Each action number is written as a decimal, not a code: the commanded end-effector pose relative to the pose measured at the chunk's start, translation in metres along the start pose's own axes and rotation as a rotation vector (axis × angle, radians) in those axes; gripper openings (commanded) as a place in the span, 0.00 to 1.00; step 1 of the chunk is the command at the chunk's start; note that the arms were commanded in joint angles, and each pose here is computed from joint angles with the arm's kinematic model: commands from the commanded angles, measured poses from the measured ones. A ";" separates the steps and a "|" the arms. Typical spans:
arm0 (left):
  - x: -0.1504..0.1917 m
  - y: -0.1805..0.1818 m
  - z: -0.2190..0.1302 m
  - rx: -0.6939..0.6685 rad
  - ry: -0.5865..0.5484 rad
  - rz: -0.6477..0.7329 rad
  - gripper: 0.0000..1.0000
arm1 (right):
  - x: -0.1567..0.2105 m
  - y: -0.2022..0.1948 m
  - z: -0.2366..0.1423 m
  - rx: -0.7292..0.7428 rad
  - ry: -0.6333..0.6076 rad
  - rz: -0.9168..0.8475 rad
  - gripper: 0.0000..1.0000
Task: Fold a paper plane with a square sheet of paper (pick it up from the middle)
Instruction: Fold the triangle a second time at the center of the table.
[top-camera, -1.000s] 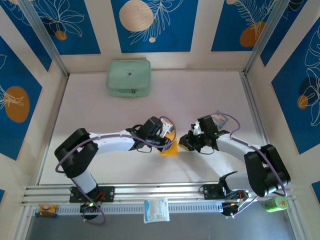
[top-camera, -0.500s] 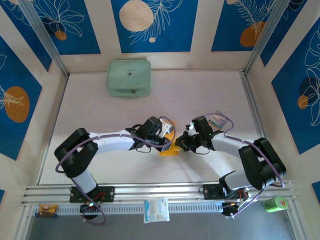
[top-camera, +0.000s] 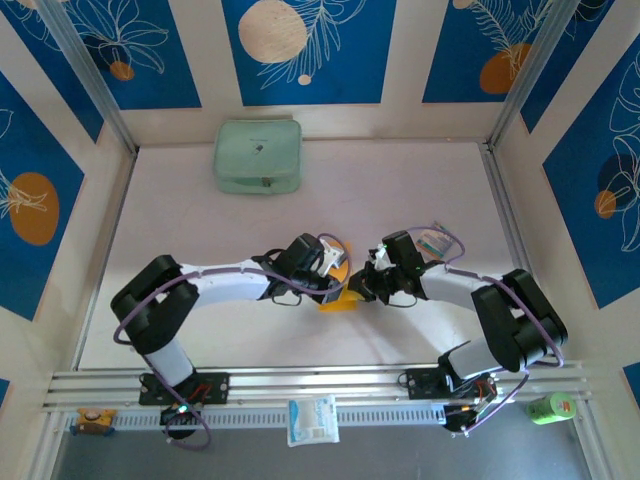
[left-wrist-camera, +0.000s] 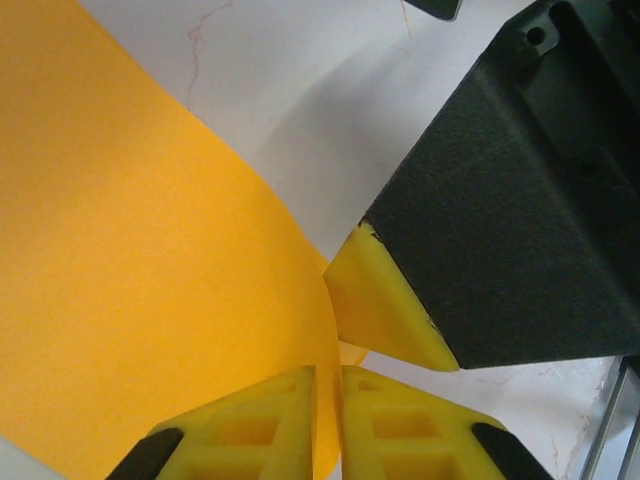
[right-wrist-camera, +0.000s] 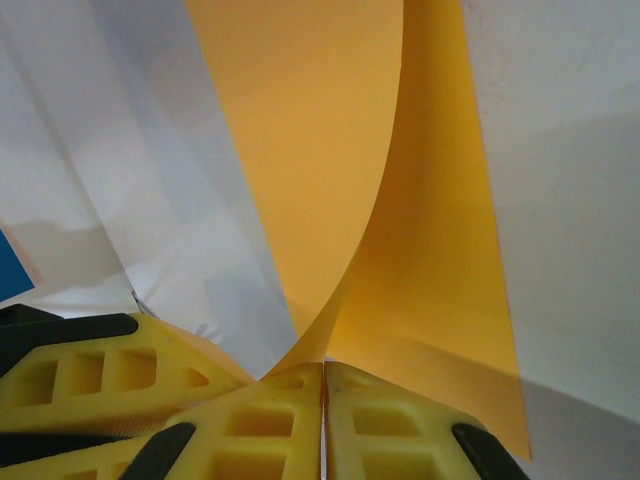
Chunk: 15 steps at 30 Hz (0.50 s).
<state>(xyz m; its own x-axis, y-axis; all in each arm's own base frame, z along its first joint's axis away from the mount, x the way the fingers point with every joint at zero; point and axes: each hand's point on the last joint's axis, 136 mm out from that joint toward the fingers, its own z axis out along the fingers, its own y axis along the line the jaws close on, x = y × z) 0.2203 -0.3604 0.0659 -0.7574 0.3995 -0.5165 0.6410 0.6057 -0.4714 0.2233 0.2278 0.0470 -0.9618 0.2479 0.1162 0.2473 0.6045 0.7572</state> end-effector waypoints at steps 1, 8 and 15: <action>0.006 0.003 0.002 0.013 0.034 -0.003 0.16 | 0.000 0.013 0.000 -0.037 0.018 -0.008 0.10; 0.006 0.004 0.004 0.012 0.030 -0.003 0.14 | 0.000 0.013 0.002 -0.055 0.021 0.008 0.10; 0.004 0.007 0.002 0.004 0.023 -0.002 0.01 | -0.001 0.005 -0.002 -0.015 -0.001 0.019 0.10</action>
<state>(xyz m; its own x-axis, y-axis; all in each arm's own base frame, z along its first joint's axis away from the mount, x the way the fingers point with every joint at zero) 0.2204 -0.3596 0.0621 -0.7630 0.4025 -0.5058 0.6361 0.6065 -0.4770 0.2280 0.2322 0.0526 -0.9612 0.2510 0.1146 0.2437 0.5776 0.7791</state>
